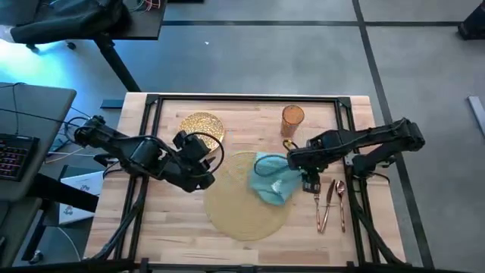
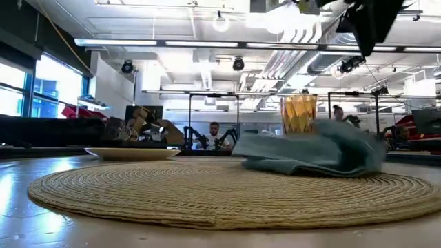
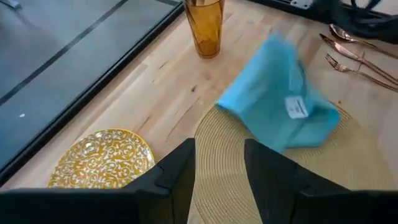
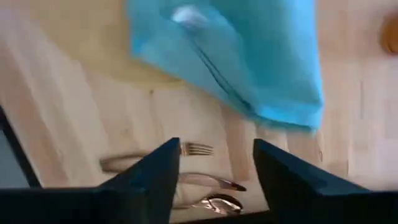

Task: Set table place
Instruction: Fold the blue napkin

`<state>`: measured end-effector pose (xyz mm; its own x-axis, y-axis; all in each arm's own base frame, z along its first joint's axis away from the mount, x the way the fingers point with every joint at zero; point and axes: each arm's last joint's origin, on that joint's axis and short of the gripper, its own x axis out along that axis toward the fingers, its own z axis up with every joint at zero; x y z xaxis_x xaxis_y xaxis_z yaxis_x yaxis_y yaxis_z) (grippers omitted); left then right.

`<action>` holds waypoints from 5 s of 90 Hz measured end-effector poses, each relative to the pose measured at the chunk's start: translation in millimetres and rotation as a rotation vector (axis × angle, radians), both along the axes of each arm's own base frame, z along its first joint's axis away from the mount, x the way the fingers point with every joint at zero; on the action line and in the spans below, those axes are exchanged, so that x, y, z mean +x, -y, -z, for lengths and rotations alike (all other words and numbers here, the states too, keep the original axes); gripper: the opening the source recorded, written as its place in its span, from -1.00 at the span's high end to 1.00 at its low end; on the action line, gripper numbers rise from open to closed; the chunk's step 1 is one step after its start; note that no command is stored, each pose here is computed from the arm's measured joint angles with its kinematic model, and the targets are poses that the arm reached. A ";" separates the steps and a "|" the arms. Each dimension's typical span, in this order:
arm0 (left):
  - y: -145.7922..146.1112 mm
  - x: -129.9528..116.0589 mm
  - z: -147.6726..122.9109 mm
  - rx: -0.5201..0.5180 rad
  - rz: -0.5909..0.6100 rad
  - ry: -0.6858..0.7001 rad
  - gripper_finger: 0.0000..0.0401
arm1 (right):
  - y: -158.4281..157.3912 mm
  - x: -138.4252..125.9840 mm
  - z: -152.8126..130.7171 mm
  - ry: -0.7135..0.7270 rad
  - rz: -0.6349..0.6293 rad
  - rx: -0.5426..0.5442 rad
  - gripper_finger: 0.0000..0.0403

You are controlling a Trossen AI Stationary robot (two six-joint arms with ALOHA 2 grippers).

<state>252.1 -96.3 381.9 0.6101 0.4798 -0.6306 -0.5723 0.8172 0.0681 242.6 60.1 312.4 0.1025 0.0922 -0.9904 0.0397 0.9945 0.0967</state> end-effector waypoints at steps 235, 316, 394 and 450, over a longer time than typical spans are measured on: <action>-7.2 80.2 -25.5 0.147 0.173 0.408 0.15 | 30.2 75.8 -122.5 0.706 0.229 0.053 1.00; -27.5 115.4 3.9 0.174 0.135 0.347 0.22 | 27.1 70.0 -138.2 0.707 0.209 0.079 1.00; -52.2 43.8 -132.8 0.205 0.219 0.679 1.00 | 19.5 -20.9 -162.7 0.672 0.275 -0.051 -0.02; -57.3 21.8 -170.3 0.325 0.158 0.729 1.00 | 7.6 45.8 -39.3 0.751 0.414 -0.293 -0.07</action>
<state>274.0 -39.0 552.1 0.8893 0.4446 0.1072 -0.4442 0.8954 -0.0290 288.4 52.4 351.7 0.6998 -0.3408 -0.6278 0.4282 0.9036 -0.0132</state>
